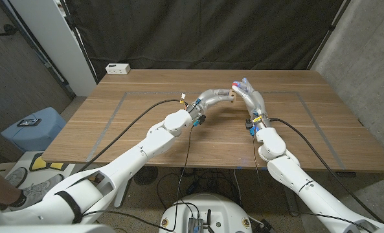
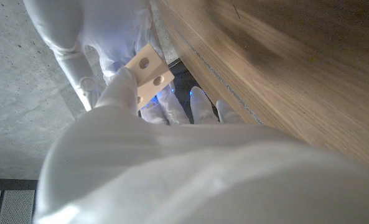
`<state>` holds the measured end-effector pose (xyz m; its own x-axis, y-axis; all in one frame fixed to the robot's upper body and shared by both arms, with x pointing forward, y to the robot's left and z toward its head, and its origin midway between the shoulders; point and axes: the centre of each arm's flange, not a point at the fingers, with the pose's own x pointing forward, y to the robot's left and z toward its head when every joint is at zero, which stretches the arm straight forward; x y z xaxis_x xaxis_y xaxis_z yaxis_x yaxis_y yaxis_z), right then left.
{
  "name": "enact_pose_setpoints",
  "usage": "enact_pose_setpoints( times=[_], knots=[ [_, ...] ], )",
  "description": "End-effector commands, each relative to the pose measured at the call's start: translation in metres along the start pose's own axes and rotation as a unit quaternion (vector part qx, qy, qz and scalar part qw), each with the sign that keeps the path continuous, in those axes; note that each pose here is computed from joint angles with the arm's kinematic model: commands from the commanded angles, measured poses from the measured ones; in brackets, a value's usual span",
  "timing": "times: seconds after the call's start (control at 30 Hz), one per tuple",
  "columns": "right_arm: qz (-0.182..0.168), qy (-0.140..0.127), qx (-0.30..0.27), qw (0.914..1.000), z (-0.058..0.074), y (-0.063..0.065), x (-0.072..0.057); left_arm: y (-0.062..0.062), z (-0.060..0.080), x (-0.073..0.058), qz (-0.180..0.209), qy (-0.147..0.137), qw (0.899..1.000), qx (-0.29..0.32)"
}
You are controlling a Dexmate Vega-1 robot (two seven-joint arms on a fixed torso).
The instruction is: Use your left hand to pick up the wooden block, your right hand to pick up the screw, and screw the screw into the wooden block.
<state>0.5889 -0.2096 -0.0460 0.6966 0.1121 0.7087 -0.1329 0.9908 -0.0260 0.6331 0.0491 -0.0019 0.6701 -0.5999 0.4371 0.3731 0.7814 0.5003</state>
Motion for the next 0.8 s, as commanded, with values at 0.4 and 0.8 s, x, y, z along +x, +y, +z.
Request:
enact_pose_setpoints(
  times=[0.4, 0.8],
  knots=[
    [0.003, -0.001, 0.004, 1.0, -0.0026, -0.0011, -0.0023, -0.0009, -0.0001, -0.0018, 0.001, 0.001, 1.0, 0.001],
    [0.005, -0.002, 0.004, 1.0, -0.0032, -0.0028, -0.0032, -0.002, 0.0003, -0.0015, 0.0, 0.0, 1.0, 0.0]
  ],
)
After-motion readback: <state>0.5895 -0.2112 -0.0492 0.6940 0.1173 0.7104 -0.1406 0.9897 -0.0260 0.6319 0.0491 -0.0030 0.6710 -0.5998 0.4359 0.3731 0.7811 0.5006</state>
